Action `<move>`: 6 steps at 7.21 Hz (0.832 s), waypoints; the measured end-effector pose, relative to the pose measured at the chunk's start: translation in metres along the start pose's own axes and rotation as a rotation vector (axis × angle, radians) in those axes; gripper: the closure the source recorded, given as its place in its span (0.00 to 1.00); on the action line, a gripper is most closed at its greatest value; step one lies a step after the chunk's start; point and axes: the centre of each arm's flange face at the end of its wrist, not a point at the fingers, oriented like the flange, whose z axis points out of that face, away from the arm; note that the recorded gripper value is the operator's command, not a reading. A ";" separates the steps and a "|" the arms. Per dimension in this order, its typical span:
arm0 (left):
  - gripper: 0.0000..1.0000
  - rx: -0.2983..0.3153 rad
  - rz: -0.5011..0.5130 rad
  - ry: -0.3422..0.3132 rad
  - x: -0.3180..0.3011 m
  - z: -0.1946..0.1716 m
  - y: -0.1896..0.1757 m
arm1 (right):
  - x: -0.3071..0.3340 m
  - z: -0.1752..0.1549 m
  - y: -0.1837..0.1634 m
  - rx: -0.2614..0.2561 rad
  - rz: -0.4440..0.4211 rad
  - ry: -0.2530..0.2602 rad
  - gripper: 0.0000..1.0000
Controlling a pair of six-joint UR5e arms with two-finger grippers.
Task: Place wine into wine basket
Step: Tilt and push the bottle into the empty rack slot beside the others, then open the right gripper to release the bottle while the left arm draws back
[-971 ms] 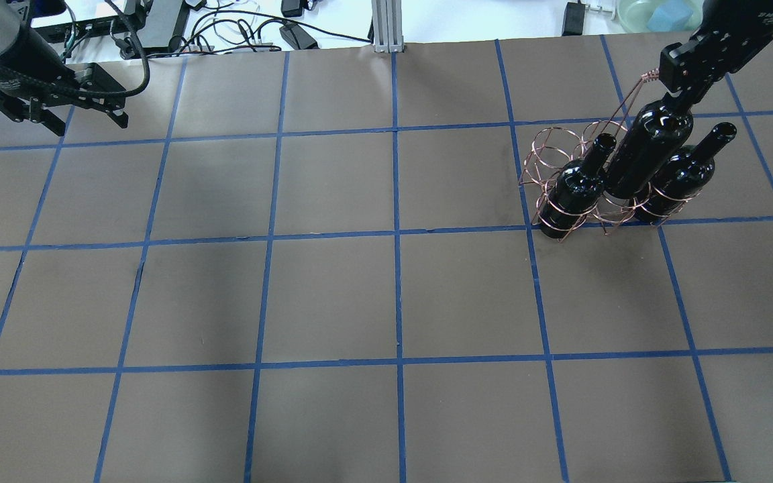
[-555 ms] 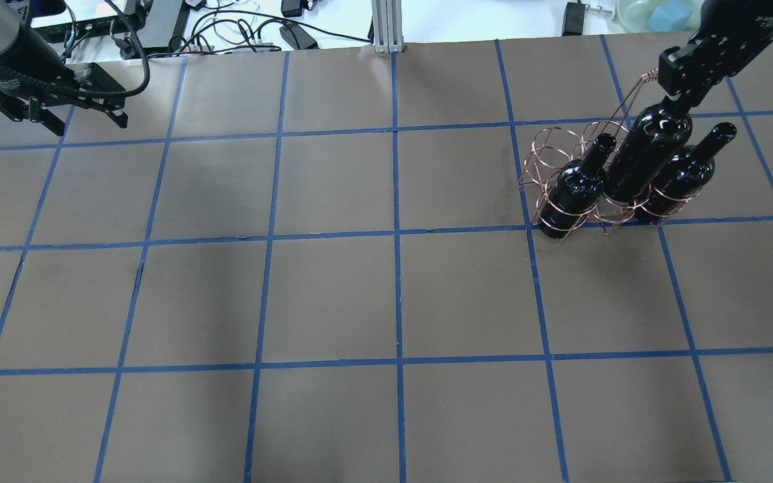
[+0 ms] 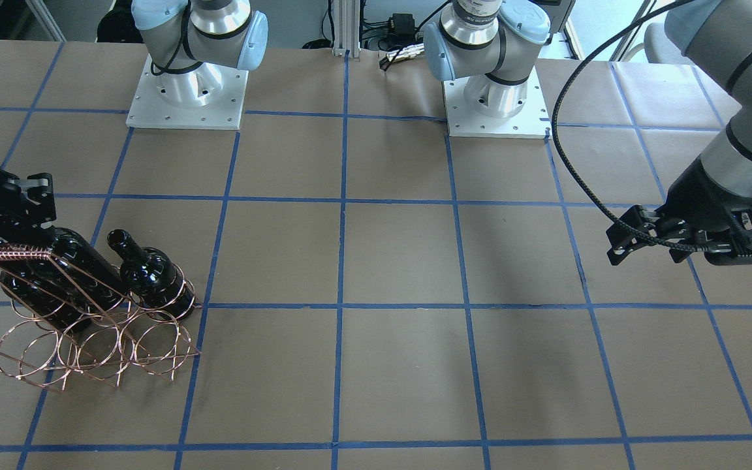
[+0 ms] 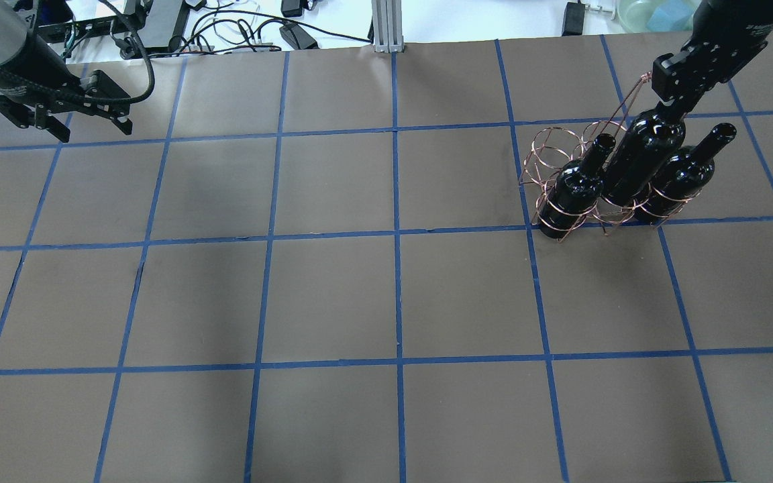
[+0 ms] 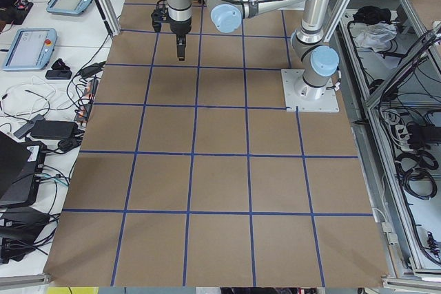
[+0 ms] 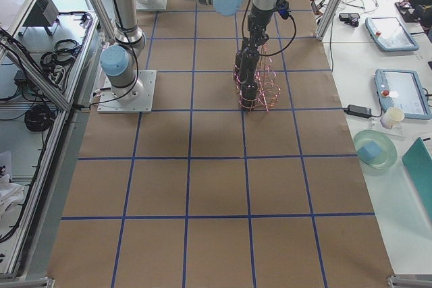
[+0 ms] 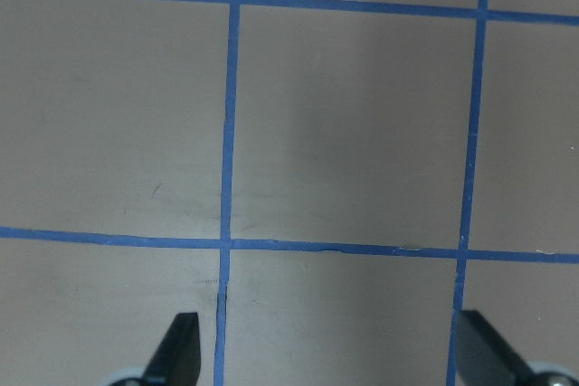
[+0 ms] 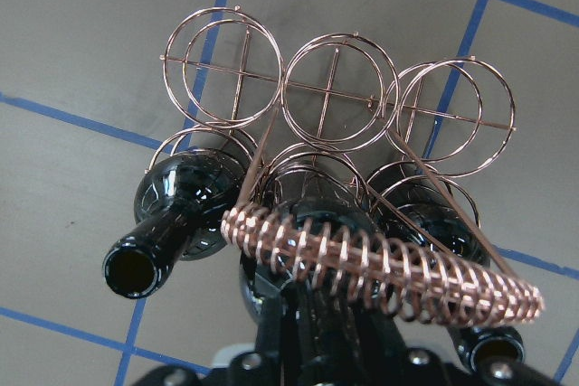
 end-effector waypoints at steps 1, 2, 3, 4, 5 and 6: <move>0.00 -0.001 0.001 0.001 0.001 0.001 0.000 | 0.001 0.007 -0.001 -0.002 0.000 -0.001 1.00; 0.00 -0.001 0.000 0.001 0.001 0.001 0.001 | 0.001 0.011 -0.002 0.001 0.000 0.000 1.00; 0.00 -0.001 0.000 0.002 0.001 0.001 0.001 | 0.002 0.015 -0.004 0.000 0.000 0.000 1.00; 0.00 0.004 0.000 0.005 0.003 -0.001 0.002 | 0.004 0.020 -0.006 -0.005 0.000 -0.003 1.00; 0.00 0.016 0.000 0.008 0.010 -0.008 0.004 | 0.004 0.025 -0.008 -0.010 0.000 -0.006 1.00; 0.00 0.033 0.011 0.008 0.024 -0.018 0.009 | 0.005 0.031 -0.009 -0.016 -0.001 -0.010 1.00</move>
